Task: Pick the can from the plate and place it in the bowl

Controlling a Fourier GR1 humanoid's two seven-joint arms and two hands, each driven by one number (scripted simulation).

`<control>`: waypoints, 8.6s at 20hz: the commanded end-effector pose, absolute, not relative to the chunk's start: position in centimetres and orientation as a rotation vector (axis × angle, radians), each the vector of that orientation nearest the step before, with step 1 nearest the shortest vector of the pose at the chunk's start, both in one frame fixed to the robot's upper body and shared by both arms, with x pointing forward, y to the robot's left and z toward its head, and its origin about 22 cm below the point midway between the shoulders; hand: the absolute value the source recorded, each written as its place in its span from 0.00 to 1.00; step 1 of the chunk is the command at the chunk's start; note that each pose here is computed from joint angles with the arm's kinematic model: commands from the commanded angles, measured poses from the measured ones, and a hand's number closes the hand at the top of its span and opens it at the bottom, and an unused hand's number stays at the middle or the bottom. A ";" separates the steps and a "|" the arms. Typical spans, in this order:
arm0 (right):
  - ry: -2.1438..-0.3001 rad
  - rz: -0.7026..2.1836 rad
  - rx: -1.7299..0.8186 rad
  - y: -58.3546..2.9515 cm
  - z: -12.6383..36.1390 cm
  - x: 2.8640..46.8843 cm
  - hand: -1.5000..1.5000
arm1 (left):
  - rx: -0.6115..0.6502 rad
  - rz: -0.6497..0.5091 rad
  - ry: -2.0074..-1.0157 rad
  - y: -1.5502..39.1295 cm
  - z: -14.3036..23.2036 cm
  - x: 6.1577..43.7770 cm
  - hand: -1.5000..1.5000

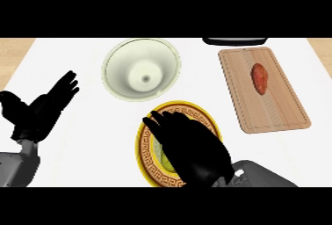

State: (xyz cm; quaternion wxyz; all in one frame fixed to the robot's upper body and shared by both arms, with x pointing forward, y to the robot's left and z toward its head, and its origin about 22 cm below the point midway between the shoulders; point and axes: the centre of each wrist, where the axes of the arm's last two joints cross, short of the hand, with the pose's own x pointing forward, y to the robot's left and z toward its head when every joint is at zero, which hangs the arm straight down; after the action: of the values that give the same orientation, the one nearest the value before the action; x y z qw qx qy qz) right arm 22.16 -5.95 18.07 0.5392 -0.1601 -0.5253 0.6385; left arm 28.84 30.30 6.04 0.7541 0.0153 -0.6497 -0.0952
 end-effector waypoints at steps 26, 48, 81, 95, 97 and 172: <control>-0.929 1.578 -0.587 -4.4 14.0 24.9 0.00 | 0.039 -0.211 -1.435 29.2 5.9 28.4 0.50; -0.837 1.551 -0.580 -6.3 5.9 26.2 0.00 | 0.019 -0.207 -1.435 30.2 7.5 28.6 0.50; -1.283 1.604 -0.584 -25.5 11.7 37.5 1.00 | 0.005 -0.230 -1.449 28.8 6.1 29.1 0.50; -1.572 1.629 -0.564 -30.3 22.1 42.8 1.00 | 0.018 -0.198 -1.424 29.6 5.7 28.2 0.50; -1.599 1.649 -0.579 -28.7 23.8 43.3 1.00 | 0.039 -0.232 -1.433 29.5 6.3 28.8 0.50; -1.805 0.665 -0.148 -6.1 18.9 46.8 0.00 | -0.052 -0.329 -1.482 25.0 8.7 32.8 0.50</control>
State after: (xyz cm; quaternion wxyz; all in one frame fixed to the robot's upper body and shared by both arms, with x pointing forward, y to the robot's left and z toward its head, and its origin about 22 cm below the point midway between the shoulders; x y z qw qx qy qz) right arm 46.33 -4.63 18.08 0.5769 -0.0505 -0.7496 0.3205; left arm 32.68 24.82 8.12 0.7247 -0.0299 -0.6706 -0.1555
